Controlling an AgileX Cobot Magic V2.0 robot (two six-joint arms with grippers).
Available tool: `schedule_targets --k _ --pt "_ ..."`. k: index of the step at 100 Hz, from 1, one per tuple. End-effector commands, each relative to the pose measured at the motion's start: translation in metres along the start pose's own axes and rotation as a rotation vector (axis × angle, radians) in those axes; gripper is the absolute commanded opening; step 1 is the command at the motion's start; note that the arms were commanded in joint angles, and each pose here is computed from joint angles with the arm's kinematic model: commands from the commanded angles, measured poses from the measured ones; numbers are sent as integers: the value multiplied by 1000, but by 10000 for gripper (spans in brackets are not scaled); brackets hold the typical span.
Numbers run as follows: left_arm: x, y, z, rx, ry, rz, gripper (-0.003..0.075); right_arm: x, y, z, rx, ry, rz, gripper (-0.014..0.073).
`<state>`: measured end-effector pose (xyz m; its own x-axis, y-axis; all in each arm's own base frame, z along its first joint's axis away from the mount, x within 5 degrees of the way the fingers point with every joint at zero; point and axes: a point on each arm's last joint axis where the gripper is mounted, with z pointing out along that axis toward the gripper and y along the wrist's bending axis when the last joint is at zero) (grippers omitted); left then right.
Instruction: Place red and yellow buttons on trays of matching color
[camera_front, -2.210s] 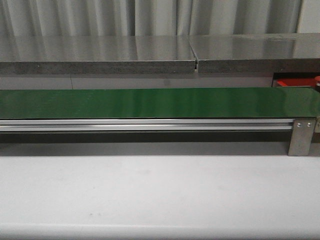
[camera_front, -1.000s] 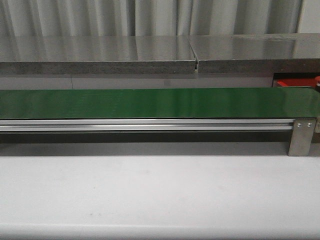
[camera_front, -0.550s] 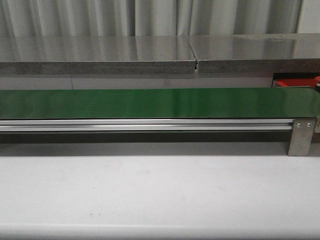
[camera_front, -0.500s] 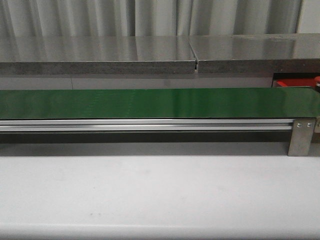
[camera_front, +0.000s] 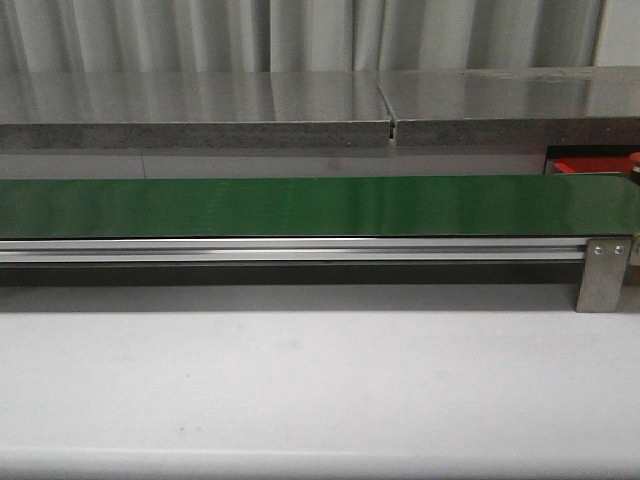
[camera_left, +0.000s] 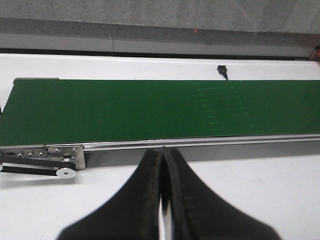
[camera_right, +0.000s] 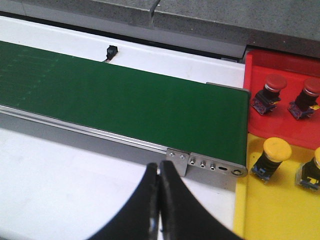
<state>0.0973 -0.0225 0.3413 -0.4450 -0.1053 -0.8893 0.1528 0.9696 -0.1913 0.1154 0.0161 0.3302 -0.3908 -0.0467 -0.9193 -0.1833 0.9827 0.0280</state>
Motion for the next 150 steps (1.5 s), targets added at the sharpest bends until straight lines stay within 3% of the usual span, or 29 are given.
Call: schedule_targets --k 1,40,83,95,111,119,125,150 --pt "-17 -1 11 3 -83 -29 -20 -12 -1 -3 13 -79 -2 -76" --pt "-25 15 65 -80 -33 -68 -20 -12 -1 -3 13 -79 -2 -76" --pt "-42 101 90 -433 19 -269 -13 -12 -1 -3 13 -79 -2 -76" --pt "-49 124 93 -504 4 -310 96 -12 -1 -3 13 -79 -2 -76" --pt "-50 154 99 -583 30 -352 418 -12 -1 -3 13 -79 -2 -76" --pt "-50 169 102 -615 55 -383 537 -12 -1 -3 13 -79 -2 -76" --pt "-49 181 105 -634 101 -416 558 -12 -1 -3 13 -79 -2 -76" --pt "-54 233 128 -651 329 -510 514 -12 -1 -3 13 -79 -2 -76"
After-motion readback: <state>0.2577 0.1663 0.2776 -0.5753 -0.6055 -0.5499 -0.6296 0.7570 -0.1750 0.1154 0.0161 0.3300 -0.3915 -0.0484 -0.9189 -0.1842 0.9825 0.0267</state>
